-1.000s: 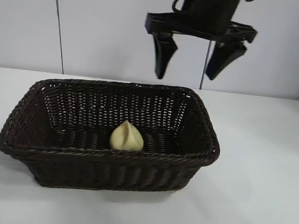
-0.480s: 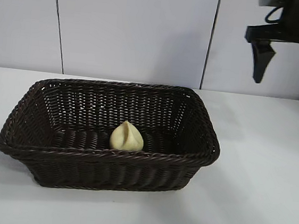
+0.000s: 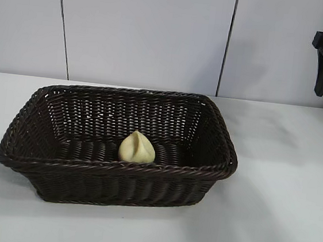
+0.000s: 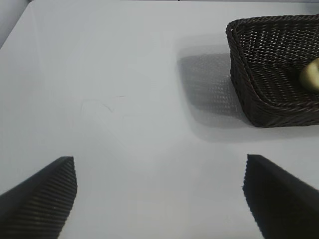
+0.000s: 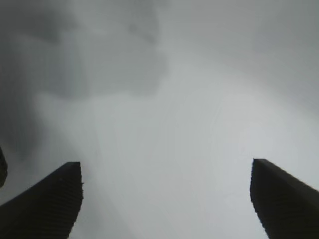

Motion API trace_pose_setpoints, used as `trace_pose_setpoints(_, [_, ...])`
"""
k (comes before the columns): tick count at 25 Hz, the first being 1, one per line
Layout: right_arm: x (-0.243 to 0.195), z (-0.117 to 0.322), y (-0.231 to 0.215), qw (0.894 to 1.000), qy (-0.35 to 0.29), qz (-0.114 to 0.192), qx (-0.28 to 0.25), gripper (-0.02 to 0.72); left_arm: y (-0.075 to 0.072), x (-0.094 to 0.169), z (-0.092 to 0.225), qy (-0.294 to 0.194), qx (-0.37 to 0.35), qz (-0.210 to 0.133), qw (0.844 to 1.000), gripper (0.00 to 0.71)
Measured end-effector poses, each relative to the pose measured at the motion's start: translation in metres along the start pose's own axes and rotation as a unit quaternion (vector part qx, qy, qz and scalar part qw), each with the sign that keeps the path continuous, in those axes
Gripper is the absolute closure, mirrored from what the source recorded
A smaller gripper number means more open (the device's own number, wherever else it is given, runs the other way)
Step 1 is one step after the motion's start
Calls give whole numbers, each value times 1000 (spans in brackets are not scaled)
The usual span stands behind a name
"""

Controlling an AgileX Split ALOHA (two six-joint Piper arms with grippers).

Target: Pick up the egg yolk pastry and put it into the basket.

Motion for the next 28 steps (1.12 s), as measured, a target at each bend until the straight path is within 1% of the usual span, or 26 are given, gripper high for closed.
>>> trace_pose_setpoints(1, [1,7,2,1000,5,-5,2,48,0,0,0,0,0,0,1000,52])
trace_pose_setpoints(7, [12,63,5,999,32,-8,8,48,0,0,0,0,0,0,1000,52])
trace_pose_setpoints(15, [32,167,5,999,35,-14,16,49,0,0,0,0,0,0,1000,52])
trace_pose_setpoints(18, [33,205,4,1000,9,-14,22,49,0,0,0,0,0,0,1000,52])
trace_pose_setpoints(22, [34,246,2,998,-51,-14,30,49,0,0,0,0,0,0,1000,52])
trace_pose_setpoints(25, [32,270,2,993,-110,-14,29,49,0,0,0,0,0,0,1000,52])
trace_pose_setpoints(28, [34,293,0,986,-164,-11,30,49,0,0,0,0,0,0,1000,52])
Point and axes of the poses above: a point on each arm's last joint axis where the gripper is mounted, x pointing back along that axis away from the gripper, y along the wrist's bending axis when the last joint is at zero, z = x × y, the point moved 3 cm from there along -x, pointing out along that axis toward the gripper, and after that the axes turned 2 degrees about x, right-handed, at the moved point
